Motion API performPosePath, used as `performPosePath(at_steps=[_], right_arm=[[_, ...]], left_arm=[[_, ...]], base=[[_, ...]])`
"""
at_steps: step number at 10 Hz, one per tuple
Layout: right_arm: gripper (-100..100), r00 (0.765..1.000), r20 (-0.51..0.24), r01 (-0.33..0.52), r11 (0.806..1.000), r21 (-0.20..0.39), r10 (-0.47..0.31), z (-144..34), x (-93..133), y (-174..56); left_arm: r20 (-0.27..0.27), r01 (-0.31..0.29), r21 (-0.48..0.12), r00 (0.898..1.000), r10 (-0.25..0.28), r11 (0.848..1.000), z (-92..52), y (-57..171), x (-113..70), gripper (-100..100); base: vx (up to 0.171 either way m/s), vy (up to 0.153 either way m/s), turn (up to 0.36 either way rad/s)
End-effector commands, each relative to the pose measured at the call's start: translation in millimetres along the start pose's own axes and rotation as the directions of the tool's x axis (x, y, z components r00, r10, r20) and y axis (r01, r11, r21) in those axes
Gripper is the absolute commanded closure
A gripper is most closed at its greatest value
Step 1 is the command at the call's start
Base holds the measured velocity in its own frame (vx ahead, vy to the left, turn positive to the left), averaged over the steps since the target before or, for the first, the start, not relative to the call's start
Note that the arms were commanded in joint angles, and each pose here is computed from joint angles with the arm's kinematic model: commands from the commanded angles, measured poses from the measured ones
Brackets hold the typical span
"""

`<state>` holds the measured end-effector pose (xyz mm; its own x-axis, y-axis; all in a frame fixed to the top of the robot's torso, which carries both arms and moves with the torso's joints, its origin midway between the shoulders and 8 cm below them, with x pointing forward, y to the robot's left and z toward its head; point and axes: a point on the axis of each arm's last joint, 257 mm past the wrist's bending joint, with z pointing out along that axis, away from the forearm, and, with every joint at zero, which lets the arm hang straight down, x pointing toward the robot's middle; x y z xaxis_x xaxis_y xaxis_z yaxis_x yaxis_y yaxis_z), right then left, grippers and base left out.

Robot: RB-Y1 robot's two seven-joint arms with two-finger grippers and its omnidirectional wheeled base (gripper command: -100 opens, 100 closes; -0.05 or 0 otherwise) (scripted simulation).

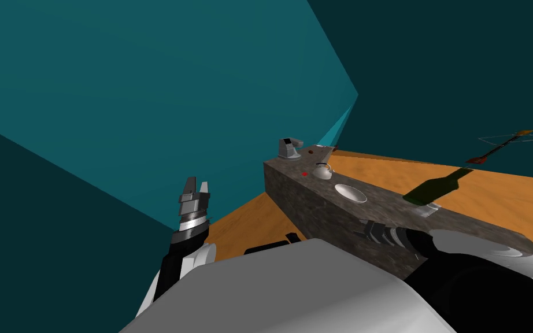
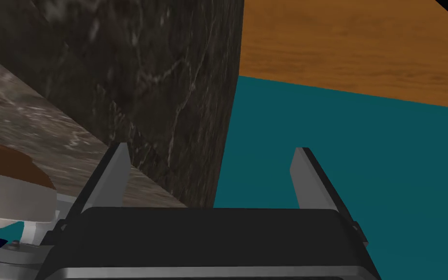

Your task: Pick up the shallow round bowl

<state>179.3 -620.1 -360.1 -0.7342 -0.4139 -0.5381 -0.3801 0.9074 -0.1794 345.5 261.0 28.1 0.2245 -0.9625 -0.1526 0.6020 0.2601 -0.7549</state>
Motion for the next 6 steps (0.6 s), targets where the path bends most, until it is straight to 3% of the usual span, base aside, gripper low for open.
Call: performPosePath(at_steps=[1, 2, 3, 5, 6], right_arm=[[-100, 0.996, -0.074, 0.057, 0.998, 0.032, -0.054, -15.5, 16, -23], [-100, 0.995, -0.078, 0.065, 0.997, 0.033, -0.062, -16.9, 15, -26], [-100, 0.985, -0.135, 0.114, 0.992, 0.051, -0.106, -30.0, 24, -45], [-100, 0.984, -0.139, 0.116, 0.992, 0.054, -0.108, -31.4, 25, -47], [-100, 0.969, -0.197, 0.165, 0.984, 0.07, -0.148, -45.8, 33, -67]], left_arm=[[0.0, 0.0, 0.0, 1.0, 0.0, 1.0, 0.0, 0, 0.0, 0], [0.0, 0.0, 0.0, 1.0, 0.0, 1.0, 0.0, 0, 0.0, 0], [0.0, 0.0, 0.0, 1.0, 0.0, 1.0, 0.0, 0, 0.0, 0], [0.0, 0.0, 0.0, 1.0, 0.0, 1.0, 0.0, 0, 0.0, 0], [0.0, 0.0, 0.0, 1.0, 0.0, 1.0, 0.0, 0, 0.0, 0]], base=[[0.049, 0.063, 0.072], [0.041, 0.046, 0.04], [0.047, 0.05, 0.067], [0.036, 0.029, 0.029], [0.044, 0.032, 0.08]])
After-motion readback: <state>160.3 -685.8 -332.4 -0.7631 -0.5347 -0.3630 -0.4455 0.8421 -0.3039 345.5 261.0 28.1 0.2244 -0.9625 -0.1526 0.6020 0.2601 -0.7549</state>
